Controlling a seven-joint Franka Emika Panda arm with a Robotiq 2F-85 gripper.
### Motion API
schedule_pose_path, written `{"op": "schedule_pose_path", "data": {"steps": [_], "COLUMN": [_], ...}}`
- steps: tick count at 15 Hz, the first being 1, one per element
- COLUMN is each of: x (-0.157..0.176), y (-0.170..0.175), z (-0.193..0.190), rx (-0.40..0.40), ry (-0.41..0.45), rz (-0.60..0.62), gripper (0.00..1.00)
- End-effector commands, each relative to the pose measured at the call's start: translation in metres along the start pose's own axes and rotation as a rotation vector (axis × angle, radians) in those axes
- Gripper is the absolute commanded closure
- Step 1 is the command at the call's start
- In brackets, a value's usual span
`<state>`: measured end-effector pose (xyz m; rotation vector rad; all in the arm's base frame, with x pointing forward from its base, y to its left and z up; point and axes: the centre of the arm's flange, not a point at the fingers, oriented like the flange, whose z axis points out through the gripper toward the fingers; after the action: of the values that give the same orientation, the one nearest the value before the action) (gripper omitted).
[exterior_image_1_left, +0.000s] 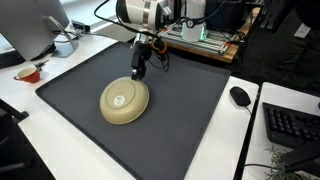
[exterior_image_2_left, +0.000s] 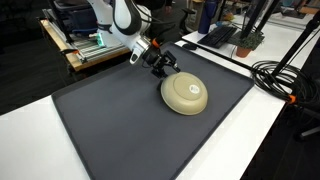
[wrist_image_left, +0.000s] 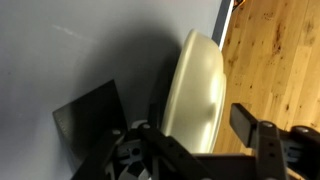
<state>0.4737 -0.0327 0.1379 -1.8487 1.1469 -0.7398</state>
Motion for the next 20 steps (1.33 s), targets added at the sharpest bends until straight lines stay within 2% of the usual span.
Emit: {"op": "schedule_pose_path", "data": {"steps": [1, 3, 7, 11, 17, 20], "x": [-0.007, -0.008, -0.009, -0.009, -0.011, -0.013], "y": [-0.008, -0.014, -0.038, -0.067, -0.081, -0.091], "z": [-0.004, -0.009, -0.018, -0.029, -0.040, -0.055], "rx": [0.034, 0.044, 0.139, 0.258, 0.342, 0.429], "ry": [0.009, 0.009, 0.011, 0.011, 0.026, 0.056], "rz": [-0.001, -0.012, -0.040, -0.063, -0.107, -0.156], "gripper": [0.56, 0.70, 0.81, 0.98, 0.98, 0.98]}}
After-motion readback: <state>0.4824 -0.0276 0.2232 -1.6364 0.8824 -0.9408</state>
